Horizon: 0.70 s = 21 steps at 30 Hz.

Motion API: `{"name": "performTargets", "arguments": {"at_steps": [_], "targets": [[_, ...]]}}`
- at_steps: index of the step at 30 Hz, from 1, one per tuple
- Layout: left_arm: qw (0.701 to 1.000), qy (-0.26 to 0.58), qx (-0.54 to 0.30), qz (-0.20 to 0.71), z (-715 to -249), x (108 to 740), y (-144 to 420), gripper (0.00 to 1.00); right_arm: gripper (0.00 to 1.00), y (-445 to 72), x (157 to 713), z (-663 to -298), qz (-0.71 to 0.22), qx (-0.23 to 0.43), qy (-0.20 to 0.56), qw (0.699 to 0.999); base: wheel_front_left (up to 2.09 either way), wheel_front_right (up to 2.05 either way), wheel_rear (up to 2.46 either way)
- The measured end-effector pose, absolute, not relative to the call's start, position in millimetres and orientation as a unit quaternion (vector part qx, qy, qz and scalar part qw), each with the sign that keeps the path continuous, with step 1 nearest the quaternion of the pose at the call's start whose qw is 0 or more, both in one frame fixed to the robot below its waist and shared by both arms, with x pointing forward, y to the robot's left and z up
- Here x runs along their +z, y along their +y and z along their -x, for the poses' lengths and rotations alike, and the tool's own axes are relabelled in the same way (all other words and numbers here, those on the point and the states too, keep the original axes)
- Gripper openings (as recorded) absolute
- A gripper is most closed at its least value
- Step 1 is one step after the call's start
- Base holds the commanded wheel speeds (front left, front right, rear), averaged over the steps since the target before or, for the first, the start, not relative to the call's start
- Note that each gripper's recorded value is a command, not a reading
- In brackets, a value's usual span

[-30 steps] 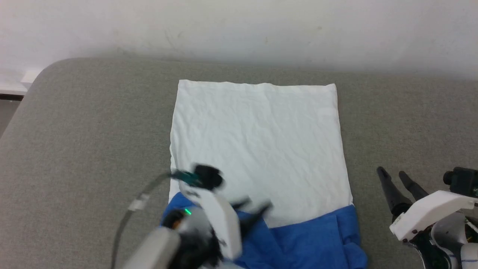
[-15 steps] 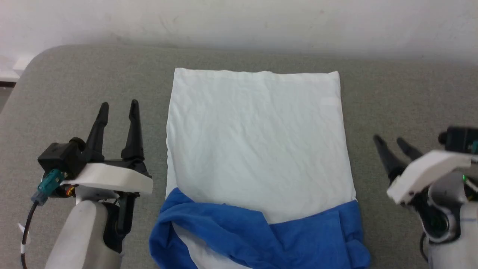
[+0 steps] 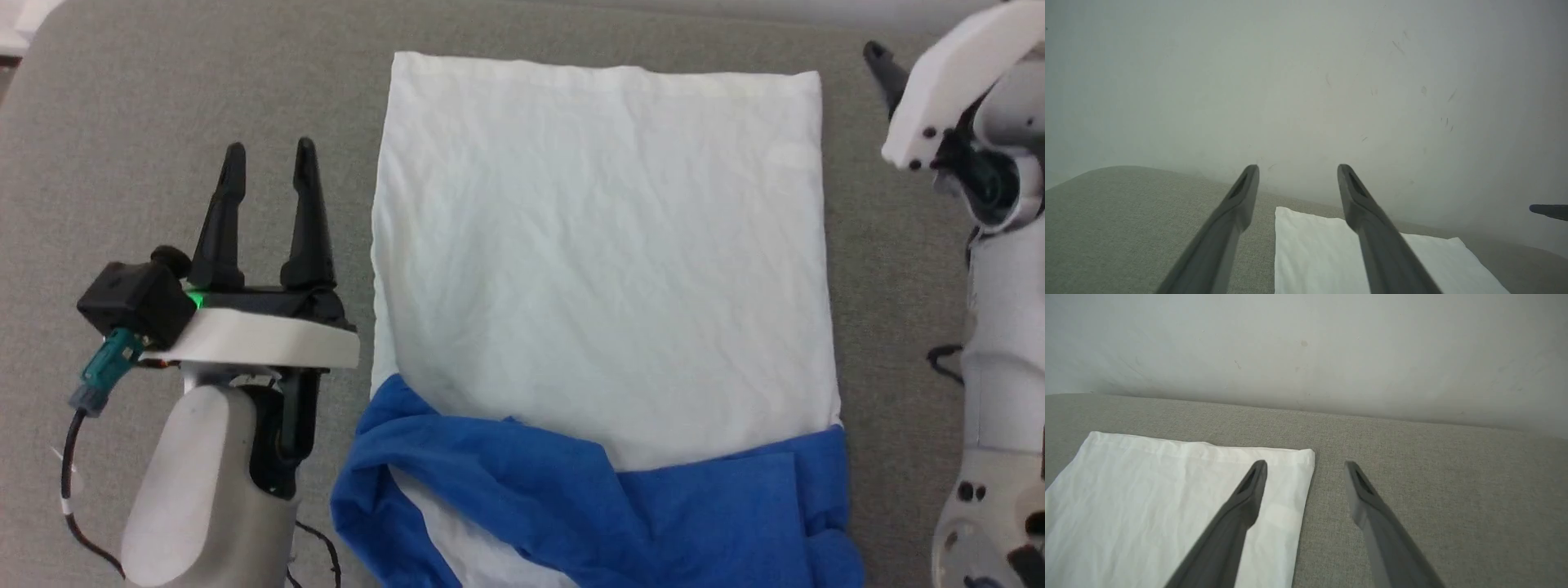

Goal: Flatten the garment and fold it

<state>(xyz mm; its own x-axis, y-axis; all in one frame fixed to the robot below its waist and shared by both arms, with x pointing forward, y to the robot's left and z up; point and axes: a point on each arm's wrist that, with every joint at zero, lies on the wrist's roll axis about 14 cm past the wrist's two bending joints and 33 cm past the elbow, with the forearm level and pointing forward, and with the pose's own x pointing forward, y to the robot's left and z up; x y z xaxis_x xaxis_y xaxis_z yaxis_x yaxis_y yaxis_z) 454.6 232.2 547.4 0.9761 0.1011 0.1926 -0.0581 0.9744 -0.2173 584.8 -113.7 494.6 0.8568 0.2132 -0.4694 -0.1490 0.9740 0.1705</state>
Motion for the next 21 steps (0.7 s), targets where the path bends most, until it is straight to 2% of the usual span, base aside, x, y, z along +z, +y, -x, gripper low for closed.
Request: {"name": "performTargets", "arguments": {"at_steps": [4, 11, 21], "targets": [[0.989, -0.097, 0.041, 0.105, -466, 539, 232, 1.0, 1.0, -107, 471, -608, 0.003, 0.084, 0.316, 0.945, 0.0, 0.0, 0.0], [0.992, -0.069, 0.046, 0.094, -476, 513, 236, 1.0, 1.0, -102, 400, -609, 0.092, 0.075, 0.446, 0.887, 0.0, 0.0, 0.0], [0.995, -0.029, 0.056, 0.083, -477, 481, 245, 1.0, 1.0, -83, 367, -615, 0.124, 0.098, 0.48, 0.863, 0.0, 0.0, 0.0]]}}
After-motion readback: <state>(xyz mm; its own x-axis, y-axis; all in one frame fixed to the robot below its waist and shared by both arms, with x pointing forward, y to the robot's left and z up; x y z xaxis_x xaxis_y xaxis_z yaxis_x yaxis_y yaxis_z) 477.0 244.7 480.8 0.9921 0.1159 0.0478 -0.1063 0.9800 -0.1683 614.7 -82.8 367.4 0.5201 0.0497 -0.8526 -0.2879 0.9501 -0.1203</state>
